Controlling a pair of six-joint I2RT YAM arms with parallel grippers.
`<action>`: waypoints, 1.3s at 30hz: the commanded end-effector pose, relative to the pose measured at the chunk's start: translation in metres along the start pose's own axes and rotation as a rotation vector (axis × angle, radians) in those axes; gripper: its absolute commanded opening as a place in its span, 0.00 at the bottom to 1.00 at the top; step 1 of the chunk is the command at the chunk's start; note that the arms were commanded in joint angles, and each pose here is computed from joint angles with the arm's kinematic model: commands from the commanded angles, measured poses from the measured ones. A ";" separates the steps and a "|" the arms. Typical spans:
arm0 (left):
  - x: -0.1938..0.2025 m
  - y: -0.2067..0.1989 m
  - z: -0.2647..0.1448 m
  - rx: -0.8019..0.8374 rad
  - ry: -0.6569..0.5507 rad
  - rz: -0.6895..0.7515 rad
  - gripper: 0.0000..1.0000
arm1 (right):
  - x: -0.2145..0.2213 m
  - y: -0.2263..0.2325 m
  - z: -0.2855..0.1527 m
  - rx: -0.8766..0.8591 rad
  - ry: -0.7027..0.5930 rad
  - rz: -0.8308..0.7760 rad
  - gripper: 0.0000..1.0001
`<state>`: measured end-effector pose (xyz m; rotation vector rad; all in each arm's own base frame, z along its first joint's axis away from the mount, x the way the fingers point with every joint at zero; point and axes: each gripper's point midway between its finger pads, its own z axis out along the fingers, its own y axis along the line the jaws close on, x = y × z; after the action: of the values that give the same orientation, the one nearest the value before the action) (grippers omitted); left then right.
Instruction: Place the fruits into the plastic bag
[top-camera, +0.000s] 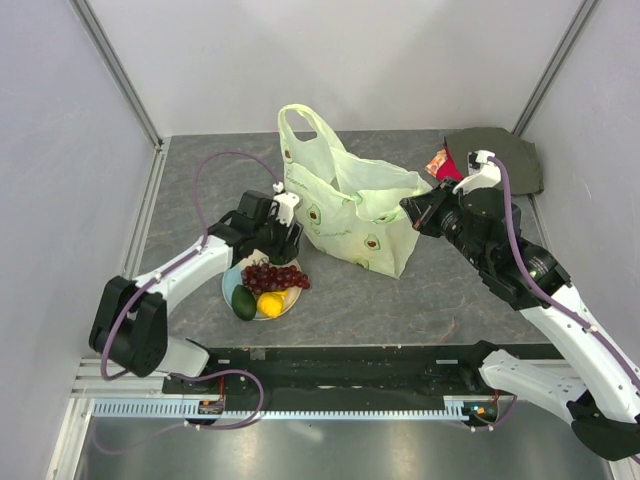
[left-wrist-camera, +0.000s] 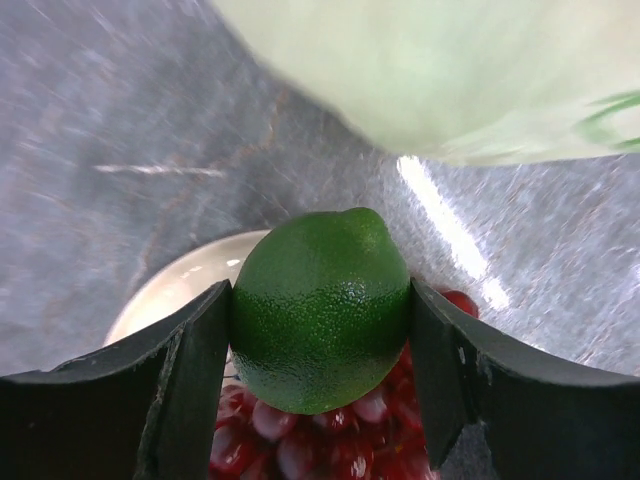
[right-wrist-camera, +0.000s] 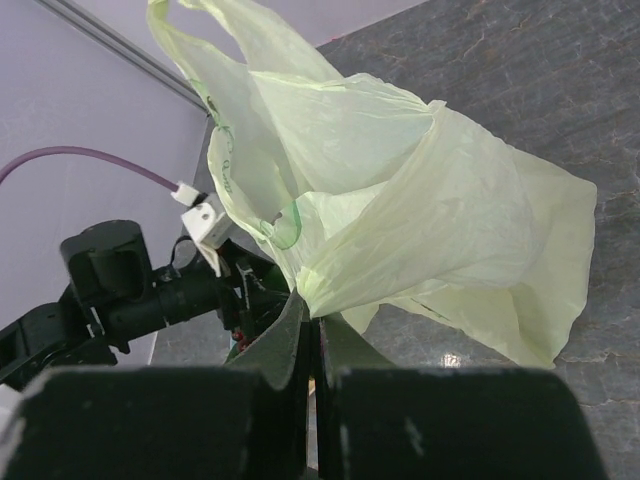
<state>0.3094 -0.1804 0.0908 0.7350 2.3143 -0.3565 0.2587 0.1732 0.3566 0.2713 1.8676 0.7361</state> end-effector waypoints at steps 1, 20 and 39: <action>-0.052 0.005 -0.030 -0.046 -0.179 0.026 0.58 | -0.014 0.008 -0.006 -0.030 -0.046 0.024 0.00; -0.128 0.044 -0.148 -0.282 -0.518 -0.220 0.65 | -0.007 0.009 -0.006 -0.050 -0.028 0.021 0.00; -0.285 -0.078 -0.166 0.139 -0.842 -0.159 0.62 | -0.013 0.006 -0.012 -0.045 -0.058 0.030 0.00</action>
<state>0.3255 -0.2832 0.4386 0.3953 1.4804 -0.8360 0.2535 0.1719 0.3605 0.2672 1.8439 0.7635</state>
